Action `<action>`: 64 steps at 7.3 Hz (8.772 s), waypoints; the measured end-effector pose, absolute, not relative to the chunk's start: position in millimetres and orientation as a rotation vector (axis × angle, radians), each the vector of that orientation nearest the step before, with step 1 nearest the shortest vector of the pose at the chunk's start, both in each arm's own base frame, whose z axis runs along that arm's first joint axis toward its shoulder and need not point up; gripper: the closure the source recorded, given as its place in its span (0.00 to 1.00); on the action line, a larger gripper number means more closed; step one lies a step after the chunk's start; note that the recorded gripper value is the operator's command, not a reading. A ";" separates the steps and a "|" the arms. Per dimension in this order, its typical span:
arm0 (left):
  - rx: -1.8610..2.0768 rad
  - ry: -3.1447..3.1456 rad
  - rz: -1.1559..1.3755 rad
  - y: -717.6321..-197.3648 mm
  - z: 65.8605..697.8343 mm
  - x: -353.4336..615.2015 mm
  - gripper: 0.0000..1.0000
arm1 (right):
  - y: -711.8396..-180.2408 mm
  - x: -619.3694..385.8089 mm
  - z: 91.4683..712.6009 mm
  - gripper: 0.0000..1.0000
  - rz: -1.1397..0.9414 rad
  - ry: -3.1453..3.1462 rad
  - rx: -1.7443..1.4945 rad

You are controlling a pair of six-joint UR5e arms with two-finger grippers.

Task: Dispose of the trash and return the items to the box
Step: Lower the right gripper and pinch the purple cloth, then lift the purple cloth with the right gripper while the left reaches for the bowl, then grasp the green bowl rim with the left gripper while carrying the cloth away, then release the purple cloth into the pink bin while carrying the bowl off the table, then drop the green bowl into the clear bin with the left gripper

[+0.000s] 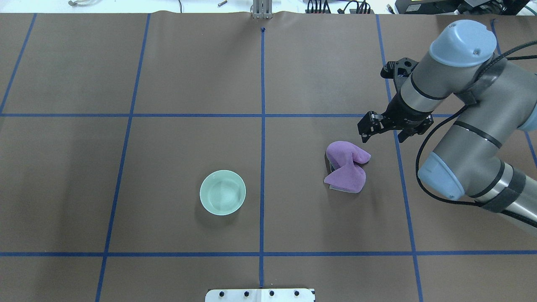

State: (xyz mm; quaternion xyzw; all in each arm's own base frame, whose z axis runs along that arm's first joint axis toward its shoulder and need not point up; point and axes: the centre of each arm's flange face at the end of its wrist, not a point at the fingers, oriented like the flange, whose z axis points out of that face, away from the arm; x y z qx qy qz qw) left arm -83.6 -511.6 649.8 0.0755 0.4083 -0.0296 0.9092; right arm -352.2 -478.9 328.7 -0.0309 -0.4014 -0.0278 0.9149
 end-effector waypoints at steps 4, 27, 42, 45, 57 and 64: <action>0.133 0.862 -0.192 -513.3 522.0 -68.5 0.01 | -483.3 -393.9 332.8 0.00 -0.085 -0.845 -0.043; 0.027 0.922 -0.343 -328.9 287.8 508.9 0.13 | -541.4 -162.1 438.3 1.00 0.062 -0.983 0.108; 0.090 0.940 -0.276 -470.0 280.9 272.3 1.00 | -469.3 40.8 566.4 1.00 -0.144 -0.752 0.185; 0.139 0.882 -0.181 -536.2 388.1 108.1 1.00 | -443.0 125.9 646.8 1.00 -0.216 -0.677 0.122; 0.132 0.819 -0.096 -511.8 797.1 -198.6 1.00 | -451.1 124.9 646.7 0.00 -0.089 -0.773 0.223; 0.078 0.827 -0.241 -413.0 894.3 -182.0 1.00 | -452.0 57.8 537.9 0.00 -0.029 -0.841 0.189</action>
